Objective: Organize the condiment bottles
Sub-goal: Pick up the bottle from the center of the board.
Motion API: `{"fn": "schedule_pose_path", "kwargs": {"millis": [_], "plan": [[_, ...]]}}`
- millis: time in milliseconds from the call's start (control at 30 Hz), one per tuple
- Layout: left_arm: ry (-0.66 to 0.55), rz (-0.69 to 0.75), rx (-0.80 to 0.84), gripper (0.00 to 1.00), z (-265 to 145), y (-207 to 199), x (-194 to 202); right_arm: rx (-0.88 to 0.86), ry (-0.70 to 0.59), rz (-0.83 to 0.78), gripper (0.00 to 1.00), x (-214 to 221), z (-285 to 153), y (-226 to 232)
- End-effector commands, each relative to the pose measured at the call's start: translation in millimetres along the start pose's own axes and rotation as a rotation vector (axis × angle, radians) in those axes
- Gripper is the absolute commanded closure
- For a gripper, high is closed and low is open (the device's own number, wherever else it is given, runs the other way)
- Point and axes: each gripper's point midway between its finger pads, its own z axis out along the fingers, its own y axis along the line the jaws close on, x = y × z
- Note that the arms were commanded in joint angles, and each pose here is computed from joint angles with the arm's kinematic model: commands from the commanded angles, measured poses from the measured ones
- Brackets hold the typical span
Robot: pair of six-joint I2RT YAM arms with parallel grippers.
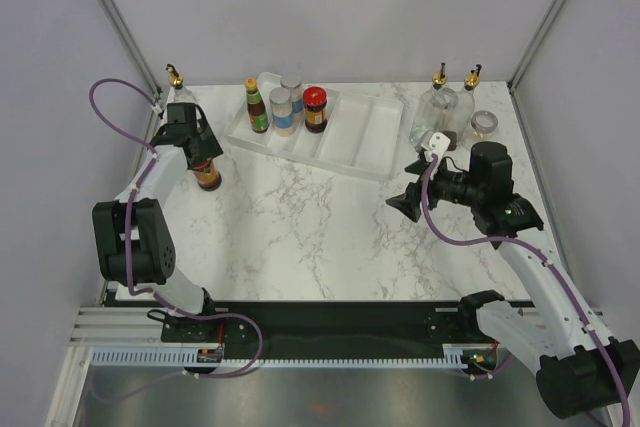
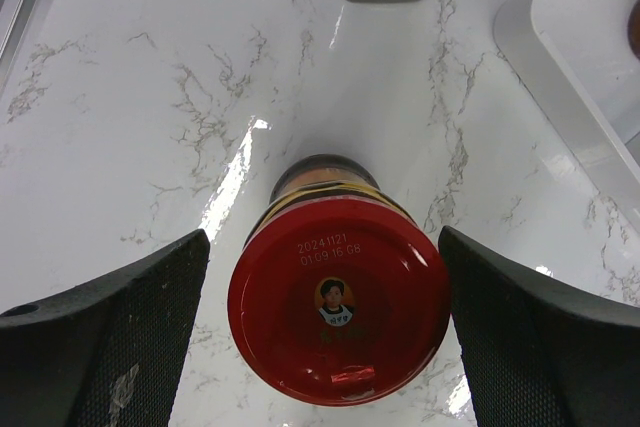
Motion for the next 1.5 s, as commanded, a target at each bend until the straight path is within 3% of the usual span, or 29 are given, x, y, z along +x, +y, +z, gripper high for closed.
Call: {"fn": "schedule_pose_path", "kwargs": {"millis": [0, 1467], "plan": [[-0.071, -0.013, -0.004, 0.03, -9.0, 0.6, -19.4, -0.011, -0.037, -0.043, 0.02, -7.8, -1.3, 1.5], [-0.104, -0.023, 0.009, 0.03, -20.6, 0.5, -28.0, -0.001, -0.041, -0.048, 0.02, -7.9, -3.8, 0.1]]}}
